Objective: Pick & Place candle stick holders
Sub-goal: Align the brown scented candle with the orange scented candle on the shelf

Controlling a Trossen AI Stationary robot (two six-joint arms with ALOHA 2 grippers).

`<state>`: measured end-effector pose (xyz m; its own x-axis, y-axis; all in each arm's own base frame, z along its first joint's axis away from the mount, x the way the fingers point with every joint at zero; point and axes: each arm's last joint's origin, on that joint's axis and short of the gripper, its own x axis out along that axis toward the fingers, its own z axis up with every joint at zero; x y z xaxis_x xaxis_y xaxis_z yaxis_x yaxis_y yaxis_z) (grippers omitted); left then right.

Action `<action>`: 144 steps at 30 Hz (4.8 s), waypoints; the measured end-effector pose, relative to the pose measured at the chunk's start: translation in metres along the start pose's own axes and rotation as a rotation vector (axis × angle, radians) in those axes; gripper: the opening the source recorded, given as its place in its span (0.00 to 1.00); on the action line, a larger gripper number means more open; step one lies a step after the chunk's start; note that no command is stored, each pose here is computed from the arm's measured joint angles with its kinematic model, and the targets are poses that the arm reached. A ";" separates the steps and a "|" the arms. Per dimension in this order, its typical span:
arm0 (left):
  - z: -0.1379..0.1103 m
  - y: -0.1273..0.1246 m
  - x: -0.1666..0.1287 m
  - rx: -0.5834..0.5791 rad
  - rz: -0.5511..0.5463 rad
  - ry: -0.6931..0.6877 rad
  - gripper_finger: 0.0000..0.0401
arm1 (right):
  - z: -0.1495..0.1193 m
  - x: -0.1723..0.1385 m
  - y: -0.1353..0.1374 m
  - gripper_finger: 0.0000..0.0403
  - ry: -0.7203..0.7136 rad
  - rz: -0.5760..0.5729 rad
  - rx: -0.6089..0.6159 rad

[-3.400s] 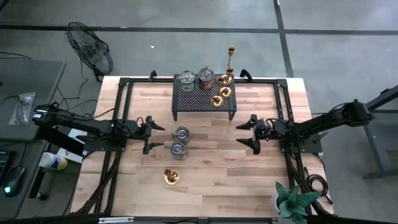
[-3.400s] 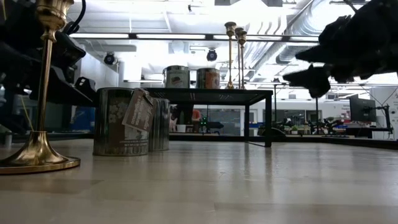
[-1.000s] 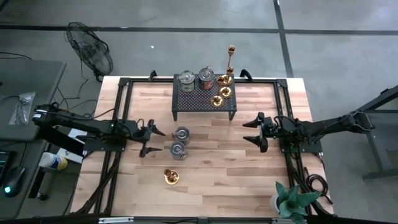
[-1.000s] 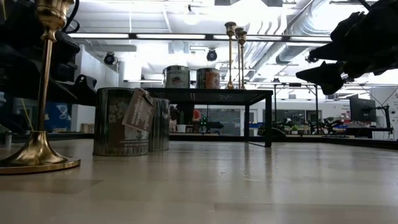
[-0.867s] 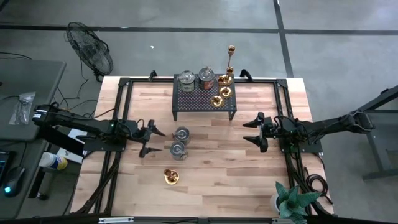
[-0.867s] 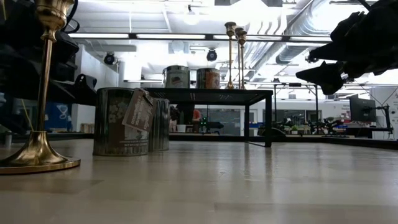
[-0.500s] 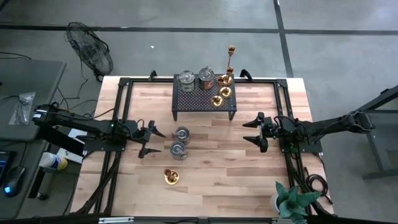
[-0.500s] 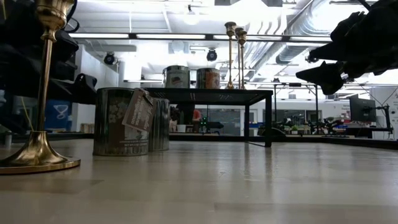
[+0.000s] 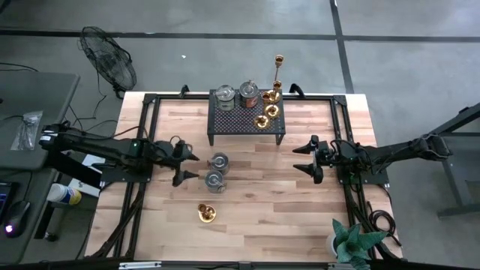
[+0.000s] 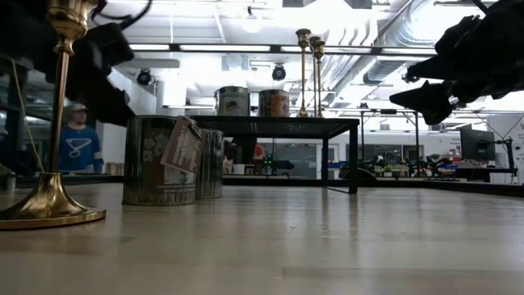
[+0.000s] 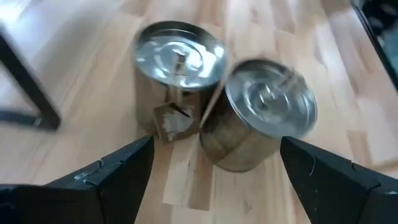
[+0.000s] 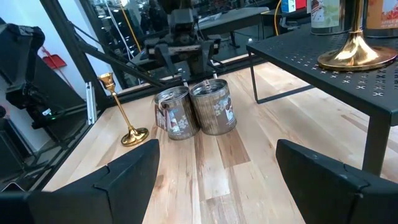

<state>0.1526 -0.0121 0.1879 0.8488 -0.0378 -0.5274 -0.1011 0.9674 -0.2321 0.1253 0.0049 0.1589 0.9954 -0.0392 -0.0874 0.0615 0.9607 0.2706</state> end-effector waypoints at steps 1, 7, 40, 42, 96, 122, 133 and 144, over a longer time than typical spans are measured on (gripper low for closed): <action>0.005 -0.001 -0.001 -0.050 0.020 0.014 0.86 | 0.000 0.000 0.000 0.78 0.000 0.000 0.000; 0.041 -0.008 -0.003 -0.297 0.225 0.122 0.86 | 0.000 0.000 0.000 0.78 0.000 0.000 0.000; 0.172 -0.022 0.079 -0.705 0.518 0.385 0.86 | 0.000 0.000 0.000 0.78 0.001 -0.001 0.000; 0.173 -0.020 0.079 -0.710 0.525 0.387 0.86 | 0.000 0.000 0.000 0.78 0.002 -0.001 0.000; 0.142 0.010 0.125 -0.893 0.487 0.714 0.98 | -0.001 0.000 0.000 0.78 0.007 -0.002 -0.001; 0.147 0.013 0.128 -0.776 0.633 0.814 0.98 | -0.001 0.000 0.000 0.78 0.006 -0.002 -0.001; 0.145 0.013 0.131 -0.774 0.638 0.821 0.98 | -0.001 0.000 0.000 0.78 0.006 -0.002 -0.001; 0.115 0.007 0.140 -0.763 0.591 0.891 0.98 | -0.001 0.000 0.000 0.78 0.006 -0.002 -0.001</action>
<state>0.3305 0.0184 0.2065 -0.0259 -0.0955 -0.9951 -0.8525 0.5220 -0.0279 0.1254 0.0049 0.1583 0.9949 -0.0392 -0.0934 0.0632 0.9608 0.2698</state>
